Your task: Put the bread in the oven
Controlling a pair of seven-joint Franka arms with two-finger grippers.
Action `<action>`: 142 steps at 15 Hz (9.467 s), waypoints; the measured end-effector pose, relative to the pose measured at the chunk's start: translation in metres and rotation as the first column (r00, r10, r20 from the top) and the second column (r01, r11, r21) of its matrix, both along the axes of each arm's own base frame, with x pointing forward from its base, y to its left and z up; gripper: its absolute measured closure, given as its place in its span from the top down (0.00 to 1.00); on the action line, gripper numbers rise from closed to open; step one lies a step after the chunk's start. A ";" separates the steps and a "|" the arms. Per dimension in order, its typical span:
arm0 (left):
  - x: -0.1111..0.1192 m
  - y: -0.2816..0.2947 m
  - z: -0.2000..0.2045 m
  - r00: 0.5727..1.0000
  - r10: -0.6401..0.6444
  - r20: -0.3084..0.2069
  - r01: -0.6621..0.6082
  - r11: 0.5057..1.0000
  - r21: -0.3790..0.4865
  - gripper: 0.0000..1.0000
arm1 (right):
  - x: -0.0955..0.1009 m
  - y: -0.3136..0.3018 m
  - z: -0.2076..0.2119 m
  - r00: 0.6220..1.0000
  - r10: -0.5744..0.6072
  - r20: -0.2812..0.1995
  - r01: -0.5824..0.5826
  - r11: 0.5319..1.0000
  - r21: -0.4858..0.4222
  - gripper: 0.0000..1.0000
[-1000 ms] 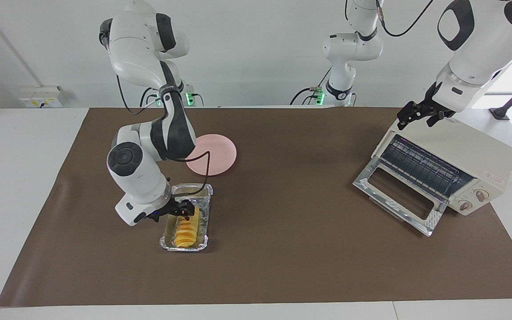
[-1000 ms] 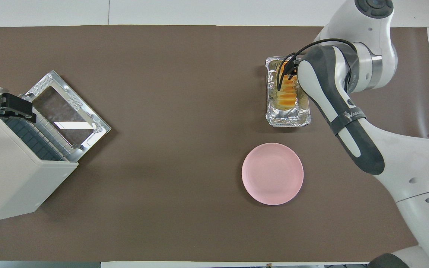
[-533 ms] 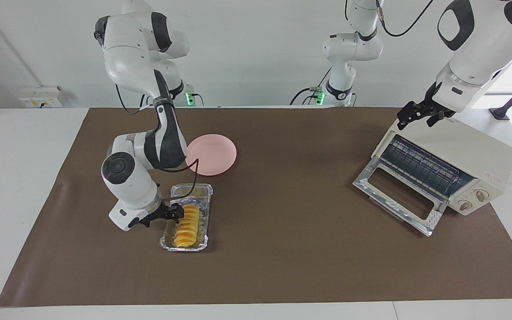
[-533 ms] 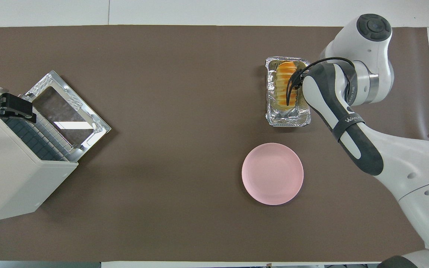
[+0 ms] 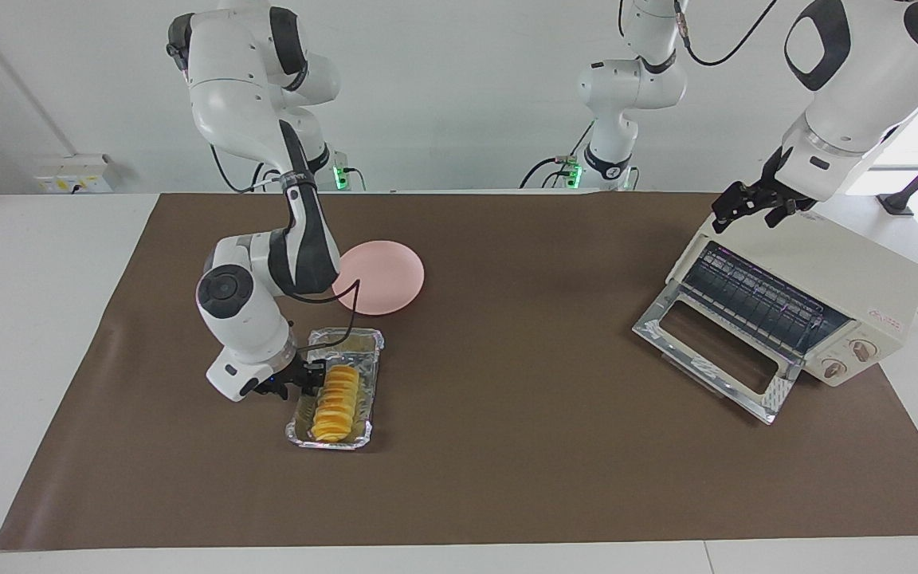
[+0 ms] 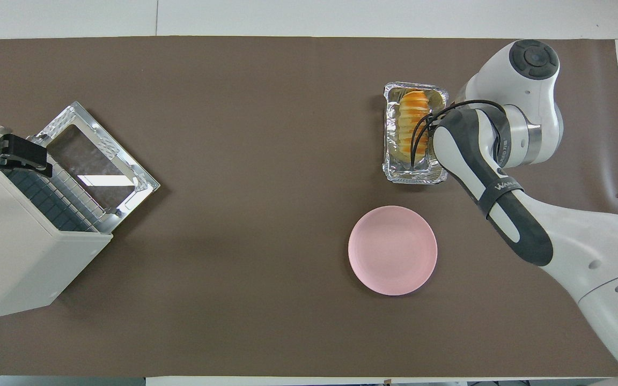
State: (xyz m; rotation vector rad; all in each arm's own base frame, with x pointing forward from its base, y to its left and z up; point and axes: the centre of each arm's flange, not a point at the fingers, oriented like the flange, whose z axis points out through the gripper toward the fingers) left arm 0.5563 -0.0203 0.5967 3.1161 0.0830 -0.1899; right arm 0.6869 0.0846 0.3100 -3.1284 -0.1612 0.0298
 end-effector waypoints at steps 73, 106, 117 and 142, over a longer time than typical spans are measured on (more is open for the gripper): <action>-0.015 -0.359 -0.217 0.981 -0.166 0.103 0.167 0.986 -0.005 1.00 | -0.056 -0.077 0.217 0.998 0.018 -0.064 -0.014 0.998 0.063 1.00; 0.111 -0.082 -0.160 0.819 0.566 0.093 -0.572 0.794 0.206 0.02 | -0.160 -0.100 0.301 0.998 0.046 -0.044 -0.046 0.999 0.004 1.00; 0.078 -0.003 -0.201 0.812 0.584 -0.013 -0.539 0.758 0.367 0.02 | -0.162 -0.099 0.299 0.997 0.047 -0.062 -0.046 0.999 0.006 1.00; 0.066 -0.011 -0.046 0.986 0.159 0.045 -0.163 0.982 0.100 1.00 | -0.162 -0.099 0.299 0.997 0.047 -0.062 -0.047 0.999 0.006 1.00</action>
